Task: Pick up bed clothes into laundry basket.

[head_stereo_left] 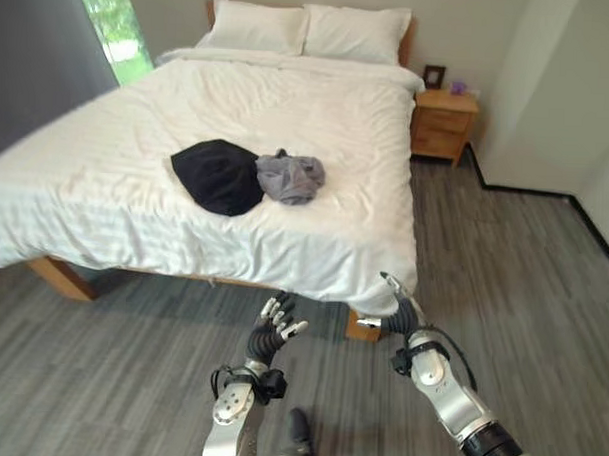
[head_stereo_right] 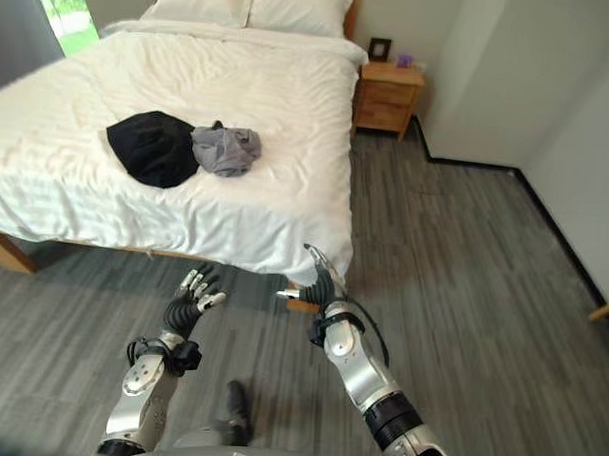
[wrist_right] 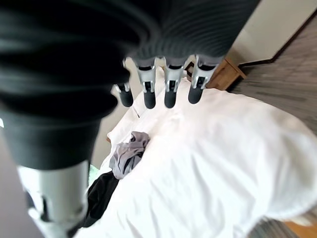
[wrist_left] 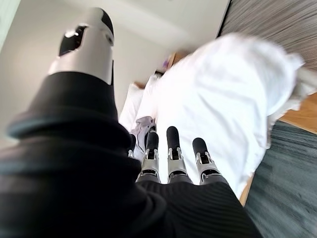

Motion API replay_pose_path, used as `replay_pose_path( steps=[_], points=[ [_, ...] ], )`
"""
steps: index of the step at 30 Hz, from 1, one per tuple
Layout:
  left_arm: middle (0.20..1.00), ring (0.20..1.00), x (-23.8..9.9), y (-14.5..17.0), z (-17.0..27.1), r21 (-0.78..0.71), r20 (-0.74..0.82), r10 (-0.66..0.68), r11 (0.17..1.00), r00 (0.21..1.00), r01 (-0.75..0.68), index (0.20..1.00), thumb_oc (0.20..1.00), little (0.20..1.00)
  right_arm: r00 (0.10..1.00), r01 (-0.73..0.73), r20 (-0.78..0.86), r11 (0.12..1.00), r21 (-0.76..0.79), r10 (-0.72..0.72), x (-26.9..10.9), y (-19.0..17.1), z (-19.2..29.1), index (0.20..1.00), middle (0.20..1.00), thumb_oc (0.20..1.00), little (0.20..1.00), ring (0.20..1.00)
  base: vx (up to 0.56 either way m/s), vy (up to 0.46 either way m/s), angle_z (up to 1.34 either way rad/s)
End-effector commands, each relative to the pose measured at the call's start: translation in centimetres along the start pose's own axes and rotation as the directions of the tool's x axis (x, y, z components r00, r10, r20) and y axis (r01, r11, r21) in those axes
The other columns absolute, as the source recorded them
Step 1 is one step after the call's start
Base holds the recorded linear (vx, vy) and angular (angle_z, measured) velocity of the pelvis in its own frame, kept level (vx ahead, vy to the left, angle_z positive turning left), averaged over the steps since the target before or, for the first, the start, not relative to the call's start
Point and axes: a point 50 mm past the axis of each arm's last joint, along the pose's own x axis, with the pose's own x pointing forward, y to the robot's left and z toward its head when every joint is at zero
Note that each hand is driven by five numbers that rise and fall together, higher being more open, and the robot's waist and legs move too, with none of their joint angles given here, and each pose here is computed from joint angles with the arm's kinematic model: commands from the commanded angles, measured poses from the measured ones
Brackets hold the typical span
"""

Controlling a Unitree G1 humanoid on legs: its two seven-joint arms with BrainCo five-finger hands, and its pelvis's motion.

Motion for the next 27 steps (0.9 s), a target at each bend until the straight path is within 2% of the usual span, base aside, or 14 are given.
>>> replay_pose_path(
  steps=[1,5,7,10,12,15,17,18,20,21,22,23,27],
  points=[
    [1.000,1.000,0.8,-0.6,3.4,0.034,0.185,-0.033,0.999,0.982,0.027,1.000,1.000,1.000,0.945,0.192,0.269,0.981,0.002,-0.186,3.4,-2.8,6.3,1.000,1.000,1.000,1.000,1.000,0.48,0.244,0.81],
    [1.000,1.000,1.1,-0.9,3.4,0.050,0.182,-0.043,0.998,0.982,0.035,1.000,1.000,1.000,0.901,0.254,0.375,0.966,-0.051,-0.217,5.1,-4.3,9.0,1.000,1.000,1.000,1.000,1.000,0.32,0.119,0.52],
    [1.000,1.000,2.3,-1.3,4.0,0.052,0.175,-0.085,0.996,0.981,0.077,1.000,1.000,1.000,0.833,0.314,0.492,0.949,-0.040,-0.255,6.9,-5.8,13.6,1.000,1.000,1.000,1.000,1.000,0.40,0.014,1.20],
    [1.000,1.000,3.1,-2.0,4.7,0.068,0.158,-0.152,0.987,0.976,0.143,1.000,1.000,1.000,0.832,0.373,0.479,0.922,-0.106,-0.281,8.7,-6.6,14.3,1.000,1.000,1.000,1.000,1.000,0.45,-0.100,1.21],
    [1.000,1.000,3.0,-1.6,4.8,0.072,0.151,-0.134,0.990,0.979,0.125,1.000,1.000,1.000,0.834,0.408,0.462,0.900,-0.151,-0.301,9.8,-6.2,14.6,1.000,1.000,1.000,1.000,1.000,0.29,-0.018,1.38],
    [1.000,1.000,3.0,-2.3,4.4,0.062,0.141,-0.143,0.989,0.980,0.136,1.000,1.000,1.000,0.866,0.461,0.365,0.829,-0.316,-0.343,11.0,-6.0,11.2,1.000,1.000,1.000,1.000,1.000,0.18,-0.074,0.88],
    [1.000,1.000,2.9,-2.5,4.1,0.050,0.134,-0.140,0.990,0.981,0.135,1.000,1.000,1.000,0.882,0.445,0.330,0.824,-0.352,-0.335,11.3,-4.8,10.7,1.000,1.000,1.000,1.000,1.000,0.14,-0.053,0.11],
    [1.000,1.000,2.5,-2.6,3.6,0.043,0.126,-0.148,0.989,0.981,0.143,1.000,1.000,1.000,0.911,0.408,0.237,0.825,-0.390,-0.339,10.9,-3.4,8.2,1.000,1.000,1.000,1.000,1.000,0.14,-0.049,0.02],
    [1.000,1.000,2.3,-2.7,3.2,0.044,0.109,-0.155,0.987,0.982,0.151,1.000,1.000,1.000,0.922,0.387,0.172,0.810,-0.440,-0.348,10.3,-2.9,5.9,1.000,1.000,1.000,1.000,1.000,0.16,-0.056,-0.09],
    [1.000,1.000,3.2,-3.4,3.9,0.054,0.133,-0.145,0.989,0.980,0.139,1.000,1.000,1.000,0.932,0.351,0.111,0.780,-0.519,-0.346,9.1,-1.8,3.2,1.000,1.000,1.000,1.000,1.000,0.10,-0.034,0.00],
    [1.000,1.000,3.2,-3.5,3.9,0.053,0.133,-0.144,0.989,0.981,0.138,1.000,1.000,1.000,0.931,0.353,0.113,0.778,-0.519,-0.347,9.1,-1.7,3.2,1.000,1.000,1.000,1.000,1.000,0.11,-0.024,0.03],
    [1.000,1.000,3.0,-3.7,3.7,0.047,0.129,-0.162,0.986,0.978,0.157,1.000,1.000,1.000,0.931,0.326,0.061,0.742,-0.586,-0.361,8.0,-1.4,1.0,1.000,1.000,1.000,1.000,1.000,0.08,-0.013,-0.02],
    [1.000,1.000,2.6,-4.6,3.2,0.015,0.112,-0.215,0.977,0.970,0.214,1.000,1.000,1.000,0.922,0.196,-0.127,0.725,-0.661,-0.366,5.8,-1.4,-3.2,1.000,1.000,1.000,1.000,1.000,0.06,-0.016,-0.28]
  ],
)
